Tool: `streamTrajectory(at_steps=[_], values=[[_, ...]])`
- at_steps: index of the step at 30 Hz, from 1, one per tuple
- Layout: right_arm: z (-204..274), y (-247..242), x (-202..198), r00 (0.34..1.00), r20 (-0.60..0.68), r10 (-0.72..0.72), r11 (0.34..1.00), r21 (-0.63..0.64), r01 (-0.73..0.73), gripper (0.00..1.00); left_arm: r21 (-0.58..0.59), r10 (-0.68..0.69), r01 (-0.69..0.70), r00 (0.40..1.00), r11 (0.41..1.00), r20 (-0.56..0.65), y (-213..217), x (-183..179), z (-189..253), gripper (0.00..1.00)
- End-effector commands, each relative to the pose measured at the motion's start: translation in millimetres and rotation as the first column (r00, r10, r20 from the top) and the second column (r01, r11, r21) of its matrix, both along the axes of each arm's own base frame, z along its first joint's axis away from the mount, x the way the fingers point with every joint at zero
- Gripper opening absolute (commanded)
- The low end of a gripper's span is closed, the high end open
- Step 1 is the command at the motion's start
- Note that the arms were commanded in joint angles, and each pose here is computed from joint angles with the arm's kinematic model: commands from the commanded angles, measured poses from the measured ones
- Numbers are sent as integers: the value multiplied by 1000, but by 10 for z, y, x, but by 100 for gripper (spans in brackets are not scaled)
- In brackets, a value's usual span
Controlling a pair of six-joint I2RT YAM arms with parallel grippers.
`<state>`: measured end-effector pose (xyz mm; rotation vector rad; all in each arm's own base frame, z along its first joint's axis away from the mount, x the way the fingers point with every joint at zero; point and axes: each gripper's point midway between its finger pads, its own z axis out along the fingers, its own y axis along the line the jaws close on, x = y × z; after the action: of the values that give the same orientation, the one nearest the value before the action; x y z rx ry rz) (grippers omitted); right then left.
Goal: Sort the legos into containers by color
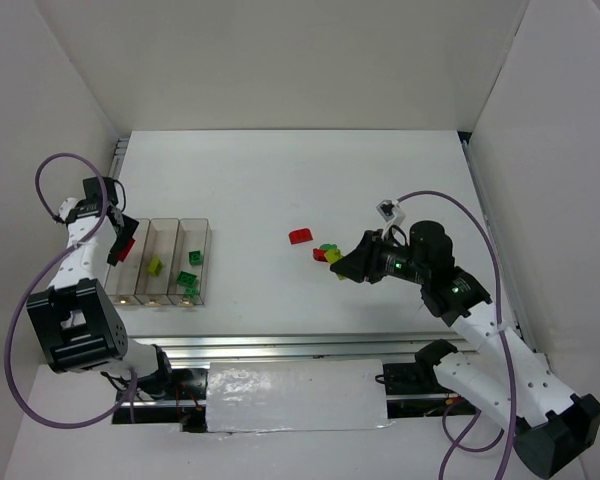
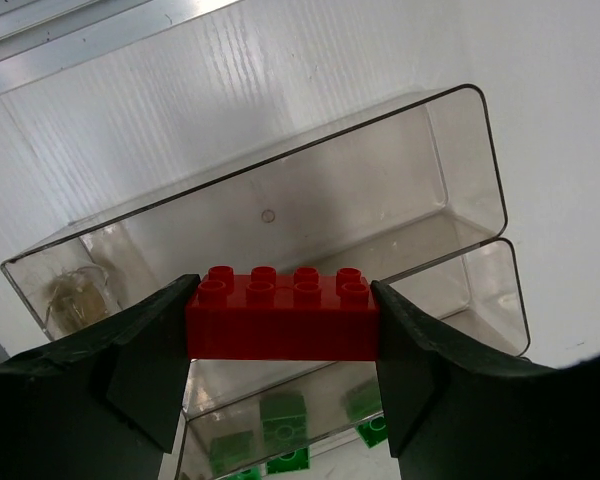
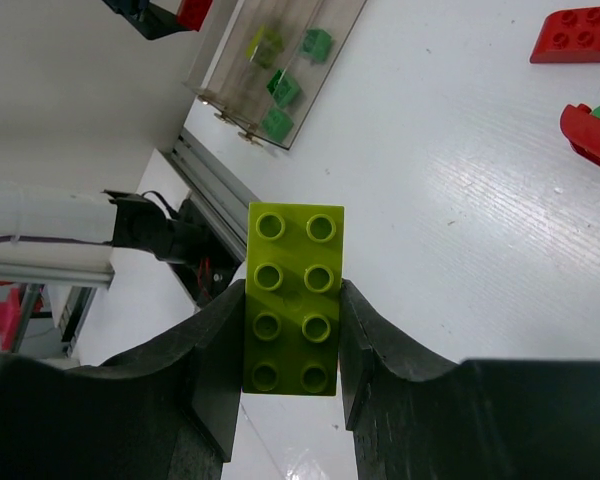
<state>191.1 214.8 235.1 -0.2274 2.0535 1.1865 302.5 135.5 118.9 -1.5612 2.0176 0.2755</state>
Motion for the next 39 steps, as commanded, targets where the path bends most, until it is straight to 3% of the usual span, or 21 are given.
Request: streamTrajectory(at_steps=[1, 4, 5, 16, 18, 20, 22, 23, 24, 25, 26, 27, 29, 30, 33, 35, 36, 39], values=[[224, 25, 29, 996, 82, 22, 999, 23, -24, 0, -14, 21, -21, 1000, 1000, 17, -1, 42, -44, 57], [238, 26, 31, 996, 82, 19, 999, 28, -21, 0, -9, 42, -42, 999, 999, 0, 12, -8, -79, 78], [229, 29, 30, 997, 77, 19, 999, 29, -22, 0, -6, 52, -52, 999, 999, -2, 22, -16, -76, 98], [167, 47, 20, 997, 67, 31, 999, 33, -33, 0, 17, 72, -72, 997, 997, -5, 58, -66, 33, 100], [149, 53, 17, 997, 65, 37, 999, 30, -39, 0, 0, 3, -3, 998, 1000, 61, -43, 30, 149, 100], [143, 79, 16, 996, 64, 54, 998, 36, -56, 0, -5, -233, 240, 947, 971, 220, -418, 370, 345, 99], [159, 121, -42, 991, 78, 104, 993, 49, -108, 0, 122, -521, 521, 748, 845, 411, -1027, 686, 846, 99], [173, 141, -58, 988, 94, 123, 990, 58, -129, 0, 161, -642, 664, 585, 730, 496, -1476, 698, 1130, 100], [200, 145, -93, 981, 125, 146, 986, 59, -155, 0, 243, -764, 786, 395, 569, 510, -2016, 671, 1341, 99], [221, 154, -131, 974, 150, 170, 982, 62, -180, 0, 285, -804, 841, 260, 461, 535, -2325, 602, 1494, 100], [254, 182, -226, 956, 186, 225, 967, 76, -242, 0, 384, -817, 856, 74, 346, 572, -2626, 515, 1804, 99], [315, 179, -310, 936, 239, 258, 956, 79, -284, 0, 411, -773, 902, -168, 129, 611, -3144, 177, 1916, 99], [396, 201, -522, 884, 314, 346, 914, 100, -394, 0, 526, -668, 850, -391, 1, 633, -3483, -154, 2273, 99], [495, 183, -621, 854, 375, 361, 898, 106, -426, 0, 528, -588, 843, -478, -100, 652, -3716, -436, 2332, 99], [624, 133, -816, 789, 487, 373, 872, 106, -478, 0, 591, -472, 779, -609, -209, 637, -4032, -885, 2545, 100], [679, 112, -873, 768, 531, 357, 866, 119, -485, 0, 609, -431, 755, -647, -245, 629, -4151, -1066, 2596, 100], [728, 95, -947, 744, 562, 362, 855, 119, -505, 0, 630, -371, 721, -691, -288, 621, -4279, -1257, 2627, 100], [822, 76, -1022, 714, 604, 355, 840, 129, -527, 0, 649, -275, 660, -749, -378, 602, -4501, -1580, 2621, 100]])
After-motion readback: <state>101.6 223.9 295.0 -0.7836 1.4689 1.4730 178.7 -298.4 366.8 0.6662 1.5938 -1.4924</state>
